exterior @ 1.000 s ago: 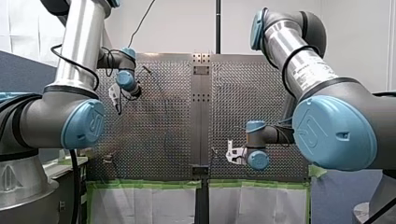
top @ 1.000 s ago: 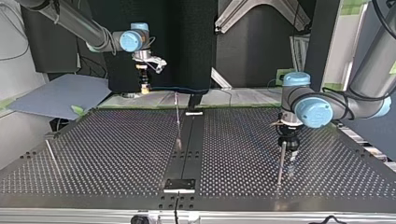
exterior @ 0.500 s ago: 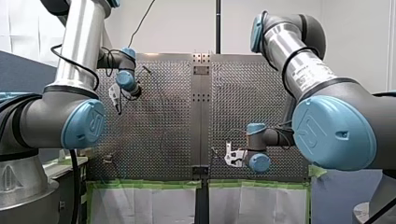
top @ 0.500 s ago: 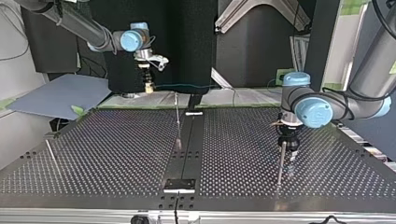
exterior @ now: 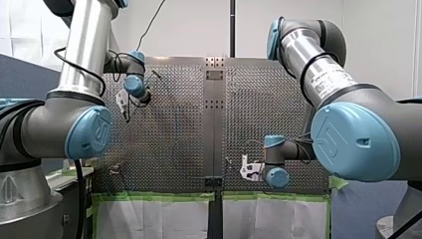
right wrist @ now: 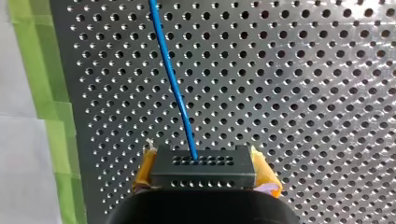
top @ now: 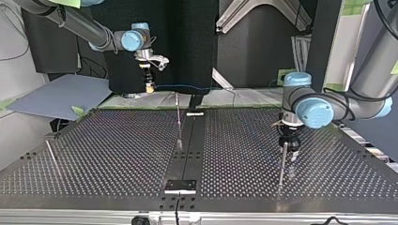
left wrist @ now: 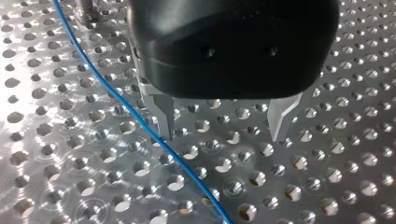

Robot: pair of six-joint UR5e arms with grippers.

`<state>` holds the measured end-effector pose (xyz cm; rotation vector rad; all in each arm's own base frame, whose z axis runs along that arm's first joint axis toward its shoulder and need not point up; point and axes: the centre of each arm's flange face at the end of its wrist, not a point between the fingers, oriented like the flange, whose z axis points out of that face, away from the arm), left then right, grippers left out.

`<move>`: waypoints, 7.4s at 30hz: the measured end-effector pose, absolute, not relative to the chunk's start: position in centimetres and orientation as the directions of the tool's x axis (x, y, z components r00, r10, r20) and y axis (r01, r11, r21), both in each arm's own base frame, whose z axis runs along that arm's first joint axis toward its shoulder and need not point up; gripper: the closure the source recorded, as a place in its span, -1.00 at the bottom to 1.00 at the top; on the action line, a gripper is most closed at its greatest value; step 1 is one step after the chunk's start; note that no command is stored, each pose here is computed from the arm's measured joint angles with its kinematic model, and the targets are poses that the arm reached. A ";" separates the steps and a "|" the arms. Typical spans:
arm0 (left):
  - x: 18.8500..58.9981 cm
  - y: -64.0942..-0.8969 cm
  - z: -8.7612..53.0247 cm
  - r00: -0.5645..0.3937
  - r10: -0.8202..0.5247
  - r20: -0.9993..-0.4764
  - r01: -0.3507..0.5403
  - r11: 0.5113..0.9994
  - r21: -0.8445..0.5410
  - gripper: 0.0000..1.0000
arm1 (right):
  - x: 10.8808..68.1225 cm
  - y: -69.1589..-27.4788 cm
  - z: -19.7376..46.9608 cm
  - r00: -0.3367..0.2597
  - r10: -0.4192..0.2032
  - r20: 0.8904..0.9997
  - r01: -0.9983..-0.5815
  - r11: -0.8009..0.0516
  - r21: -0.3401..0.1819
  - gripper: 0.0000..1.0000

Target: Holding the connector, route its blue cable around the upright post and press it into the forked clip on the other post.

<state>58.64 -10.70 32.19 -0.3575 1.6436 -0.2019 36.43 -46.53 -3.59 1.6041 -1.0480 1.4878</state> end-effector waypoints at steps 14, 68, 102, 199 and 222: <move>56.9 -11.6 30.8 -0.172 -0.370 -0.913 -0.152 0.926 -0.347 -1.00 | 36.4 -46.7 -3.6 0.007 -0.096 0.995 -0.904 -0.426 -0.034 1.00; 42.8 -10.7 53.0 -0.095 -0.108 -0.990 -0.254 0.964 -0.080 -1.00 | 35.6 -47.3 -3.6 -0.008 -0.106 0.994 -0.911 -0.410 -0.051 1.00; 38.6 -16.6 55.7 -0.272 -0.026 -0.962 0.037 0.999 -0.037 -1.00 | 35.6 -47.3 -3.5 -0.014 -0.105 0.994 -0.906 -0.419 -0.057 1.00; 43.1 -26.0 46.5 -0.179 0.208 -0.962 -0.004 0.977 0.212 -1.00 | 35.9 -47.0 -3.6 -0.007 -0.112 0.994 -0.902 -0.428 -0.055 1.00; 44.6 -26.4 42.8 -0.200 0.321 -0.926 -0.057 0.939 0.338 -1.00 | 36.1 -46.8 -3.6 -0.004 -0.114 0.993 -0.900 -0.432 -0.053 1.00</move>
